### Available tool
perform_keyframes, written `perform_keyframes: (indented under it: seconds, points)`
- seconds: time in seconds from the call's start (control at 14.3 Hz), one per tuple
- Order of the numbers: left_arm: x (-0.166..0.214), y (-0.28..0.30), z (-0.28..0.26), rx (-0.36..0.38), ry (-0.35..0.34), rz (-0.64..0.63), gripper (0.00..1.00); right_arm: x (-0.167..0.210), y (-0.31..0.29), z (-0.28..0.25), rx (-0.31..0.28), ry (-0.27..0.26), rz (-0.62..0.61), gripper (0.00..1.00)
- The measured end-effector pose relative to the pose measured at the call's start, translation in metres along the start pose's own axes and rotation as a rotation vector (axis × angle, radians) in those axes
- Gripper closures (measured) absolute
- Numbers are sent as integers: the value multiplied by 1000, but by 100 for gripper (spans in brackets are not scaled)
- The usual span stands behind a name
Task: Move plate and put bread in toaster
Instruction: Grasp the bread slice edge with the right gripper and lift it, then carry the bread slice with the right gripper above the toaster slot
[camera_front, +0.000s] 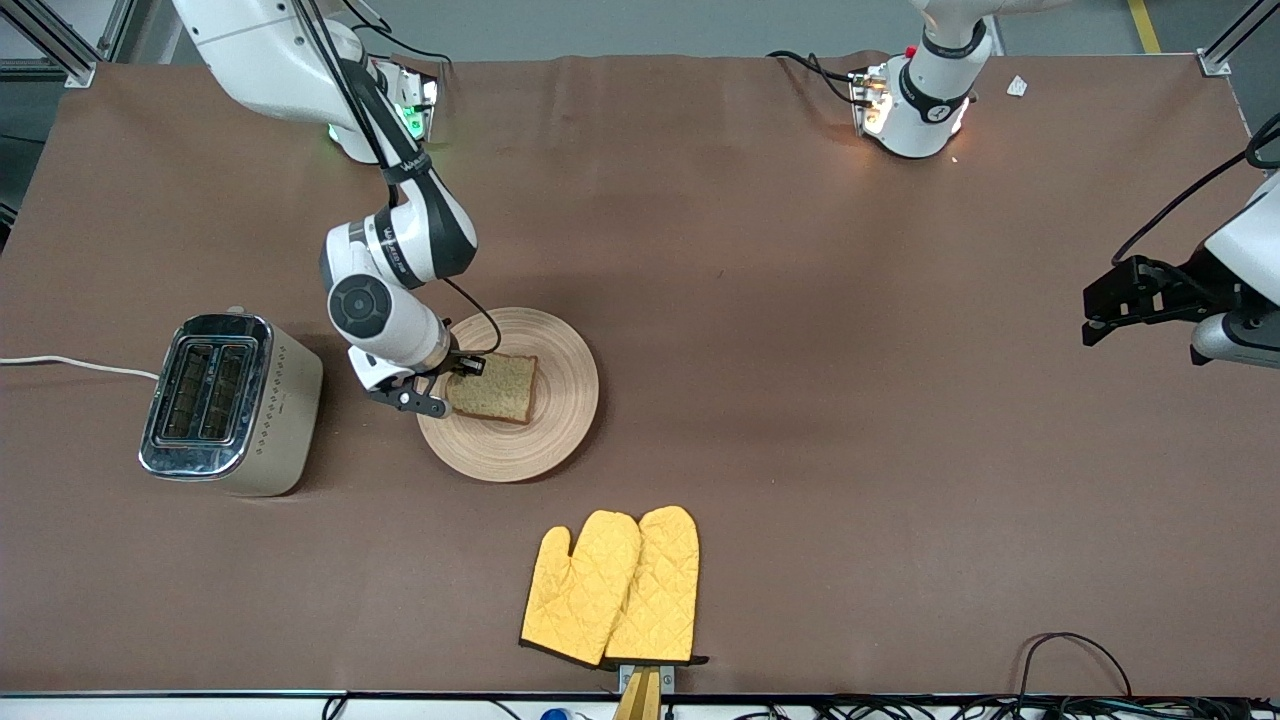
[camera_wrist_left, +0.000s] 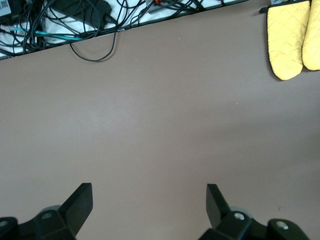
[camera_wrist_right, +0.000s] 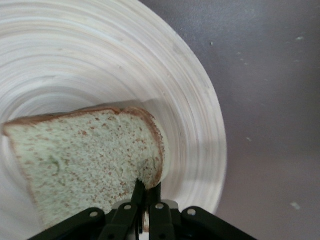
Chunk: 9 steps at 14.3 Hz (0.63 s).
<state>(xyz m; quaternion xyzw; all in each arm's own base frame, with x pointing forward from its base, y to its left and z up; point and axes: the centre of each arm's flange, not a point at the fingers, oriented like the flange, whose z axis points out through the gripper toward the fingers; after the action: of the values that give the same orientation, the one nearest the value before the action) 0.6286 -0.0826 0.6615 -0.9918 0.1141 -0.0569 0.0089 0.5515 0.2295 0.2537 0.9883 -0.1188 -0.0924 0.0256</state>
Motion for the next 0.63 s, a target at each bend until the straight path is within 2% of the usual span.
perform_keyframes:
  seconds: [0.07, 0.21, 0.42, 0.63]
  points:
    - [-2, -1, 7, 5, 5, -2, 0, 4, -1, -25, -60, -11, -19, 93]
    - [-12, 4, 21, 19, 26, 1, 0, 11, 4, -70, -203, 1, -31, 93]
    - [-47, 13, 28, 45, 24, 1, 0, 18, 24, -118, -460, 52, -46, 93]
    - [-65, 14, 23, 59, 18, -4, 0, 21, 48, -149, -740, 113, -31, 93]
